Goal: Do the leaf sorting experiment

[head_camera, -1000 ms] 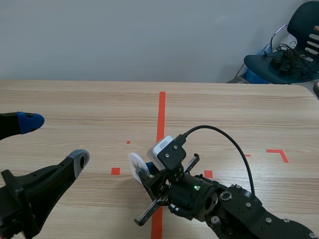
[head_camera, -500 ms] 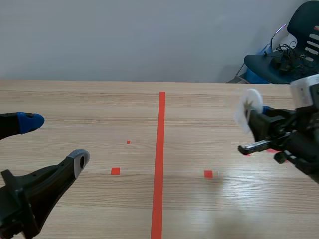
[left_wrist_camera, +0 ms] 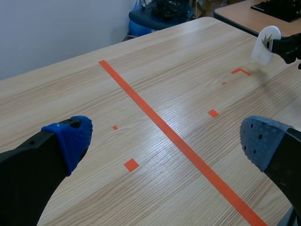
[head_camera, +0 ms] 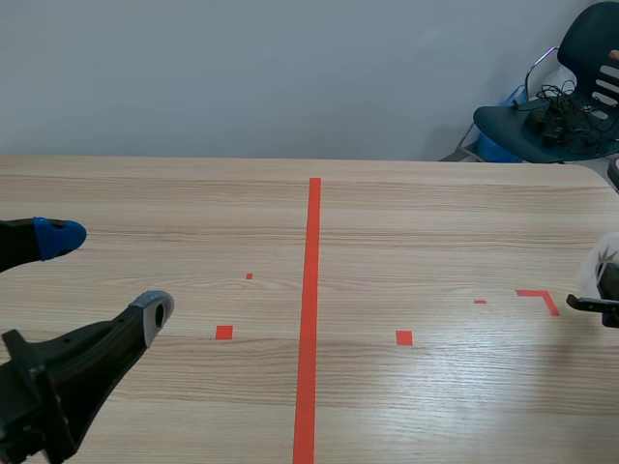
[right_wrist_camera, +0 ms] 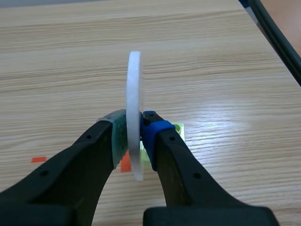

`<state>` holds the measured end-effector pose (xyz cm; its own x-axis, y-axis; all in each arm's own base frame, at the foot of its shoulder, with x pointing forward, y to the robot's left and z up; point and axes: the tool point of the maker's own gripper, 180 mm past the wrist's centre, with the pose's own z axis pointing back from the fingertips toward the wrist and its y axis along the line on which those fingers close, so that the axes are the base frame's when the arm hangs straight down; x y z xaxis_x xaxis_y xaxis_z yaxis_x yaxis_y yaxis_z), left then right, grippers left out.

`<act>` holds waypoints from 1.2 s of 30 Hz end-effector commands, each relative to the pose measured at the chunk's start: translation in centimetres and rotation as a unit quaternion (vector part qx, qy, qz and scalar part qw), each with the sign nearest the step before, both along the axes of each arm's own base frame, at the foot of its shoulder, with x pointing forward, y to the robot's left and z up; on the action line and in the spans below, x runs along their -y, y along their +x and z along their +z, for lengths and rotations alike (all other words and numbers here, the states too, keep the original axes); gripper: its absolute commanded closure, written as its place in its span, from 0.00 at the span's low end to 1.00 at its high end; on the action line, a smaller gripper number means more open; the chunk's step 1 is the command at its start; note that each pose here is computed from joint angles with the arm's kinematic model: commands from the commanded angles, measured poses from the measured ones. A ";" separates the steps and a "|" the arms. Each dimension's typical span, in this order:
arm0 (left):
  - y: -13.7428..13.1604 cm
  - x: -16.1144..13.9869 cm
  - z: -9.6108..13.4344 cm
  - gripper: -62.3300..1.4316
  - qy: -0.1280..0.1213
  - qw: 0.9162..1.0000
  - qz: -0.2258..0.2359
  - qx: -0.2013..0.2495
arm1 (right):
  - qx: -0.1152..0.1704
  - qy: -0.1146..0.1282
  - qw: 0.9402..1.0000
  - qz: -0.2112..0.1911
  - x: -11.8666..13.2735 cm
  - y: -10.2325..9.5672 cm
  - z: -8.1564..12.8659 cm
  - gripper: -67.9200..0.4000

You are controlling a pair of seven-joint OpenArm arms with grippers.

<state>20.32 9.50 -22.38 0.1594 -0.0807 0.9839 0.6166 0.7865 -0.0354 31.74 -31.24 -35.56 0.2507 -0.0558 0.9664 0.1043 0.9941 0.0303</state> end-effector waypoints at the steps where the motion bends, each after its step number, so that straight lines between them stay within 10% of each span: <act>1: 0.2 0.3 1.0 0.00 -0.011 1.000 -0.001 0.014 | 0.036 -0.007 0.999 0.005 0.2 1.6 2.3 0.92; 8: 0.2 0.3 1.0 0.00 -0.011 1.000 -0.001 0.014 | 0.005 -0.025 0.998 -0.057 3.2 0.8 0.3 0.91; 15: 0.2 0.3 1.0 0.00 -0.011 1.000 -0.001 0.014 | 0.007 -0.036 0.998 -0.042 3.8 0.2 0.7 0.50; 23: 0.2 0.3 1.0 0.00 -0.012 1.000 -0.001 0.014 | 0.068 -0.083 0.994 0.036 5.0 0.6 8.0 0.41; 29: 0.2 0.3 1.0 0.00 -0.011 1.000 -0.001 0.014 | 0.108 -0.112 0.978 0.137 1.9 0.0 13.6 0.40; 36: -0.3 0.7 -0.7 0.00 0.013 1.000 -0.010 -0.022 | 0.147 -0.094 0.962 0.208 -2.7 -2.1 17.7 0.32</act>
<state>19.93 9.50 -23.96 0.2282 -0.1332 0.9645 0.6213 0.7826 -0.0389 29.63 -27.82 -18.95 -0.0402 0.1848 0.9820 -0.3132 0.9309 -0.1880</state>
